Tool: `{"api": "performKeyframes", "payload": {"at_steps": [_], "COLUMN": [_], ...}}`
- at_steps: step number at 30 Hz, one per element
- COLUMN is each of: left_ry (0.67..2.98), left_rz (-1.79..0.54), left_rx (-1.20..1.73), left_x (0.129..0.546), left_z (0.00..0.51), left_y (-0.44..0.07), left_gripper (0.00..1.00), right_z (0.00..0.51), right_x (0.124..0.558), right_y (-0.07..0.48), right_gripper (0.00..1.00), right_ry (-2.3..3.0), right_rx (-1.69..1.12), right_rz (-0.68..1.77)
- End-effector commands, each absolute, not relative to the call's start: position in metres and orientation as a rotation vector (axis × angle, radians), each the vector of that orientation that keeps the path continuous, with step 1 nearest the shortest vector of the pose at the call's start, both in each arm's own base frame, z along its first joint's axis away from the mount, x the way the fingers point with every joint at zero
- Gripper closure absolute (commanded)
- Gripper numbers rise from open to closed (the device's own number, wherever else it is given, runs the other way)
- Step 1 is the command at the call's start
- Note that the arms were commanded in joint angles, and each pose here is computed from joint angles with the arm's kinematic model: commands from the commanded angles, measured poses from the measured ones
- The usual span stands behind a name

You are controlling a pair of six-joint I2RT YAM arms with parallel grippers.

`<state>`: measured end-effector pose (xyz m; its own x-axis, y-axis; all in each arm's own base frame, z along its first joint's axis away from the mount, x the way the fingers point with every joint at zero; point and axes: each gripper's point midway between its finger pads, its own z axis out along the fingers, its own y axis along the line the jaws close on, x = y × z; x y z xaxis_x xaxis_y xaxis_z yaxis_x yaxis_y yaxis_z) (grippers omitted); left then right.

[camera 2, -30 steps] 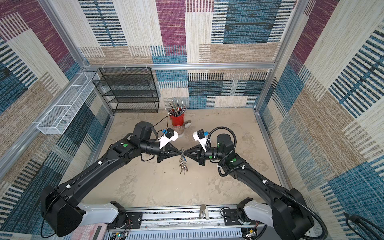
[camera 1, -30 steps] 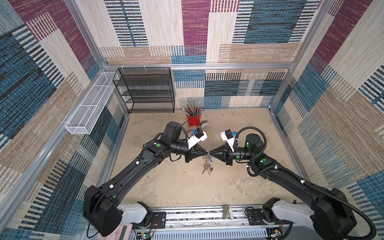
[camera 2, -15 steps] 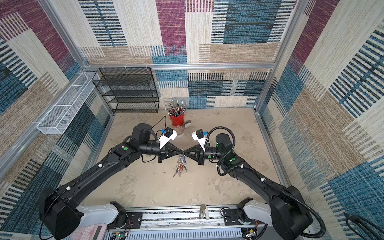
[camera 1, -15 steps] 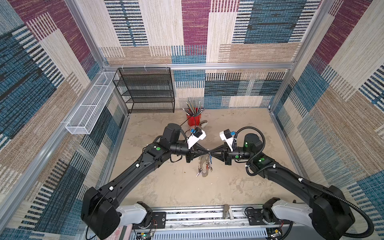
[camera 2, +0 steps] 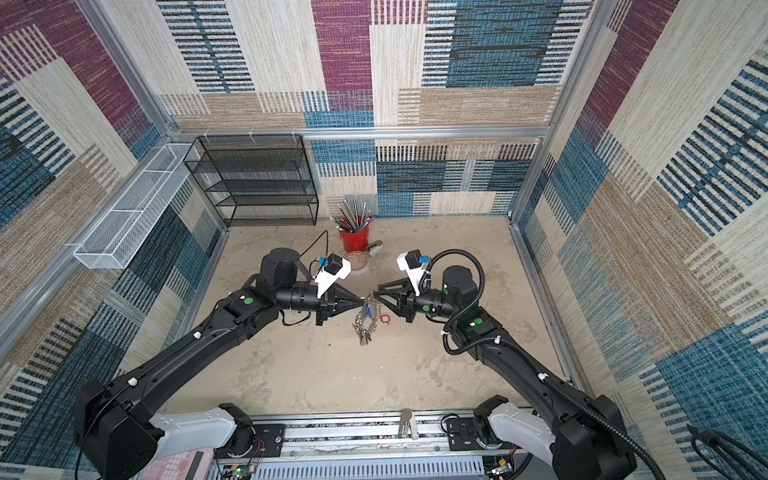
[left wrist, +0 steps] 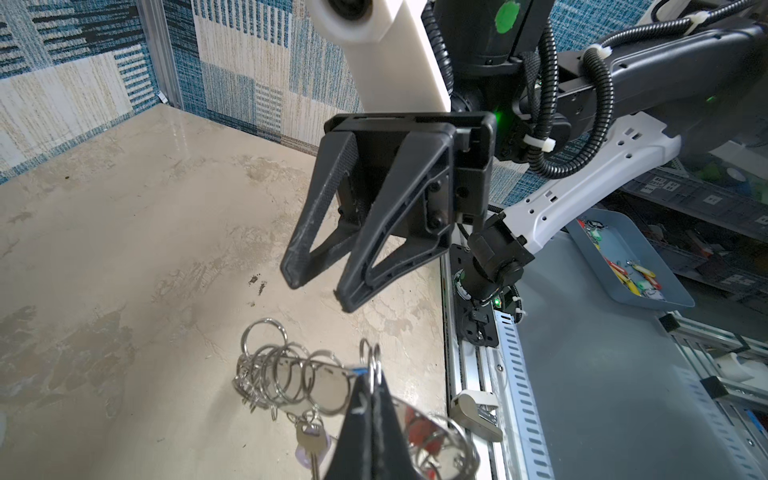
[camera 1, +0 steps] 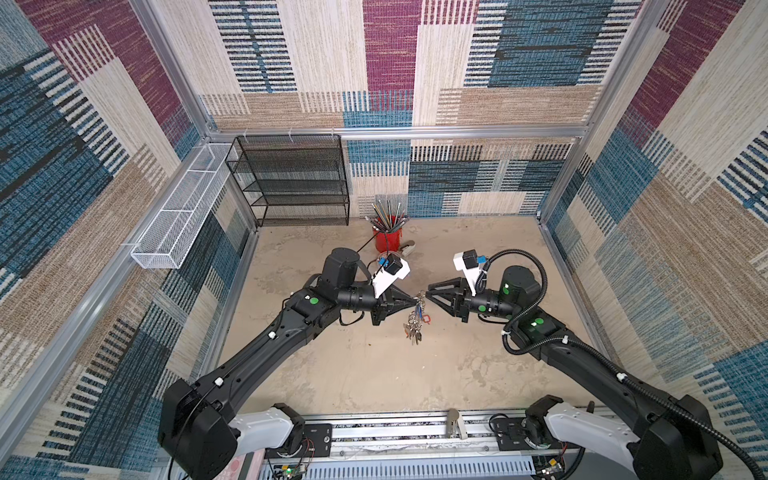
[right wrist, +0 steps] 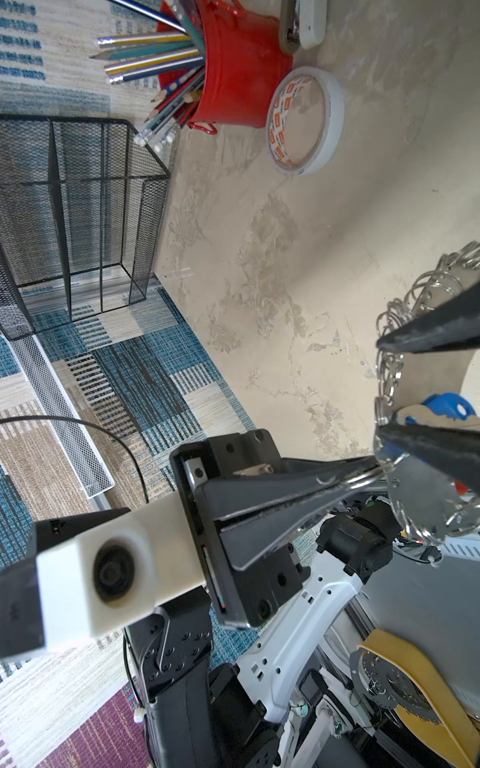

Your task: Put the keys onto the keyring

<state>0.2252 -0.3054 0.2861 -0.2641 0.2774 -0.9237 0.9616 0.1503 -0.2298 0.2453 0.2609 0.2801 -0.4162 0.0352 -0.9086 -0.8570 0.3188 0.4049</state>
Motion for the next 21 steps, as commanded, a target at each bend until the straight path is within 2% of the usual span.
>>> {"api": "performKeyframes", "payload": {"at_steps": [1,8,13,17,21], "left_ry": [1.610,1.593,1.579,1.569,1.567], "left_rz": [-1.161,-1.181,-1.218,-1.247,-1.266], "left_rx": [1.189,1.168,1.147,1.128,1.112], "left_x": [0.227,0.228,0.225,0.224,0.224], "left_z": [0.300,0.304,0.306,0.306,0.304], "left_y": [-0.309,-0.310,-0.311,-0.311,-0.312], "left_gripper": [1.00,1.00,1.00,1.00,1.00], "right_z": [0.282,0.275,0.273,0.276,0.276], "right_x": [0.231,0.217,0.218,0.221,0.224], "right_y": [0.264,0.270,0.274,0.276,0.277], "right_gripper": [0.58,0.46,0.44,0.51,0.66], "right_ry": [1.642,1.613,1.606,1.595,1.597], "right_rx": [-0.804,-0.873,-0.885,-0.886,-0.878], "right_rz": [1.302,1.372,1.379,1.380,1.375]}}
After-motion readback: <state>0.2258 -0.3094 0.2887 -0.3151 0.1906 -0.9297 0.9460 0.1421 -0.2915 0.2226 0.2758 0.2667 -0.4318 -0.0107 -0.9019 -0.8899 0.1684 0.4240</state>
